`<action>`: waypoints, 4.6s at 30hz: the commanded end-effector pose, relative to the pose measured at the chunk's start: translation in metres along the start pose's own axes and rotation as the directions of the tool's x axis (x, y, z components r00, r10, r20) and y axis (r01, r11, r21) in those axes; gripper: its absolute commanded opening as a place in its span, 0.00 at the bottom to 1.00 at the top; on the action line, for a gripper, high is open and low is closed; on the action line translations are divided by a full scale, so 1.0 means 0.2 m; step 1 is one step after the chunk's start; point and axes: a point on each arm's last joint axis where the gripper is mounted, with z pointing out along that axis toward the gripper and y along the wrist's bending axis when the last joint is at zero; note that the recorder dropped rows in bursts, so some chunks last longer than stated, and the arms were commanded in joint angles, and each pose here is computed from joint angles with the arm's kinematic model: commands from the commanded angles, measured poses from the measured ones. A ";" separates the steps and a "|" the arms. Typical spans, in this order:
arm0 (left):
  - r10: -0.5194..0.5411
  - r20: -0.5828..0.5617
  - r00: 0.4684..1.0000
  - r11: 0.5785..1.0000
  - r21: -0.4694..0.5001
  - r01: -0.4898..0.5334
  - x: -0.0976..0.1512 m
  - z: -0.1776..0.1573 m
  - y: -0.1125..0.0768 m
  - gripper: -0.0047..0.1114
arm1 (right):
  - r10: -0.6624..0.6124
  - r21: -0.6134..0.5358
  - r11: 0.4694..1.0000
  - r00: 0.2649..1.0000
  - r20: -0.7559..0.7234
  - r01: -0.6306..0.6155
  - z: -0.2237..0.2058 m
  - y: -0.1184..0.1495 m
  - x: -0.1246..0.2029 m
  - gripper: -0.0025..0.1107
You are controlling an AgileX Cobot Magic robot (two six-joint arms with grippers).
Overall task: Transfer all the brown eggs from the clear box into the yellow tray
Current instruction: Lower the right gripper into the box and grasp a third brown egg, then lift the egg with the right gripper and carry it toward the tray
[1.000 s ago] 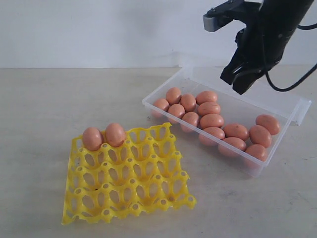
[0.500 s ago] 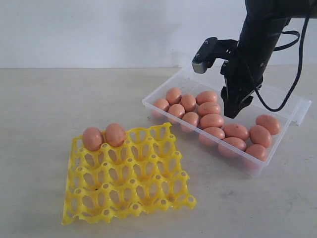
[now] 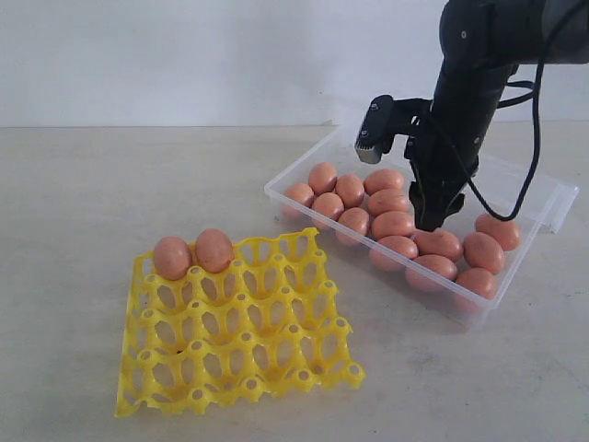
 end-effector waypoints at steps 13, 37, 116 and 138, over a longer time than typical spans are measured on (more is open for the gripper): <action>0.004 0.003 1.000 1.000 0.003 -0.004 0.00 0.00 0.00 0.08 | -0.015 -0.010 1.000 1.000 -0.020 0.015 0.08 -0.01 0.01 0.46; 0.004 0.003 1.000 1.000 0.003 -0.004 0.00 0.00 0.00 0.08 | -0.011 -0.096 0.995 0.999 -0.034 0.008 0.21 -0.02 0.05 0.46; 0.004 0.003 1.000 1.000 0.003 -0.004 0.00 0.00 0.00 0.08 | -0.175 0.896 0.385 0.935 0.307 -0.223 -0.21 0.52 -0.25 0.02; 0.004 0.003 1.000 1.000 0.003 -0.004 0.00 0.00 0.00 0.08 | 0.671 -0.688 0.725 0.252 0.698 -0.024 0.14 0.41 -0.25 0.02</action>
